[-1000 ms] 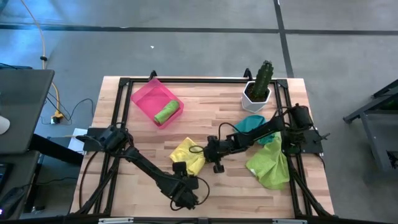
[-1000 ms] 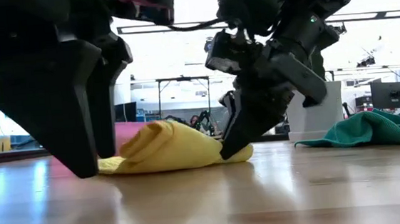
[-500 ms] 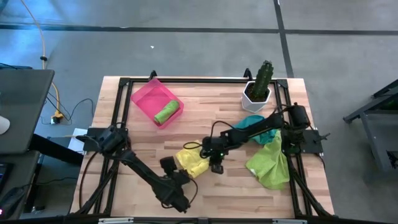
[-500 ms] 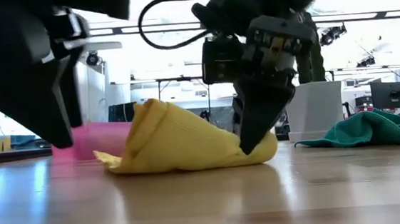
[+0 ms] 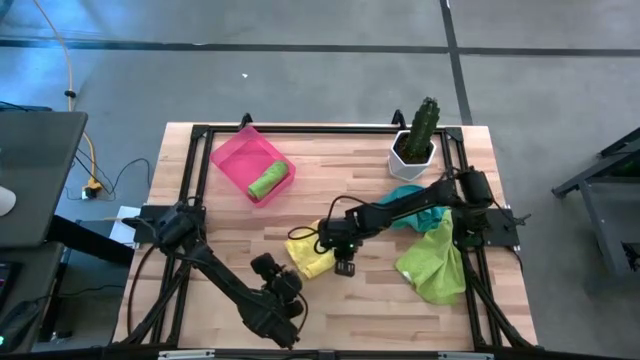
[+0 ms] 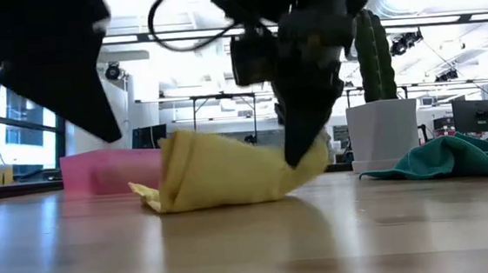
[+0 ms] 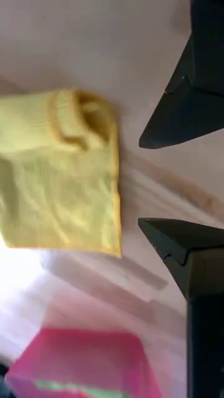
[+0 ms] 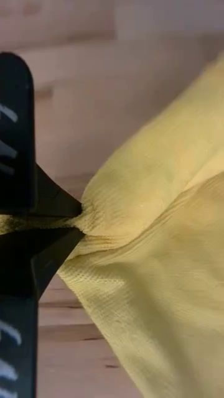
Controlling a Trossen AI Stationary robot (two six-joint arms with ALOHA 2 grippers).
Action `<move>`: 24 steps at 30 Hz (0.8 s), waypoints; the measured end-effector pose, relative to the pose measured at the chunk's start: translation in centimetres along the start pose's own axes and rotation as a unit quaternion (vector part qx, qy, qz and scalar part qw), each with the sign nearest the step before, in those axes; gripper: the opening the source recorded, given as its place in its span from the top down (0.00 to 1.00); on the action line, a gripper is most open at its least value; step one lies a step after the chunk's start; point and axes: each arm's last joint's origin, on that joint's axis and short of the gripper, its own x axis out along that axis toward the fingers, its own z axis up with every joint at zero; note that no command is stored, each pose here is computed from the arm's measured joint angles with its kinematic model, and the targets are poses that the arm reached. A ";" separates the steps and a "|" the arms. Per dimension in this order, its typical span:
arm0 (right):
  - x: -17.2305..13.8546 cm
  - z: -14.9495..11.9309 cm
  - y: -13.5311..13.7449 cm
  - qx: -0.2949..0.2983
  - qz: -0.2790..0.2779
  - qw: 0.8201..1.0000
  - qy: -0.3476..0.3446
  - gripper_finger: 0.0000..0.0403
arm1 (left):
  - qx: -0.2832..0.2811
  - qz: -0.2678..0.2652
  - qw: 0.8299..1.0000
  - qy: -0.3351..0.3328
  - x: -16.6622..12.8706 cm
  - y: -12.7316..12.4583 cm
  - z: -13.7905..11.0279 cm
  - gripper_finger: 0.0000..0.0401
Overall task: Roll microfiber towels into tight, uniform cylinder then place into a basket
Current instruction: Roll the yellow microfiber cloth
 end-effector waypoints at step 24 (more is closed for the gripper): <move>2.1 -0.1 -0.1 -0.047 0.064 0.996 0.029 0.99 | 0.041 -0.152 0.987 -0.010 -1.4 -2.1 0.9 0.54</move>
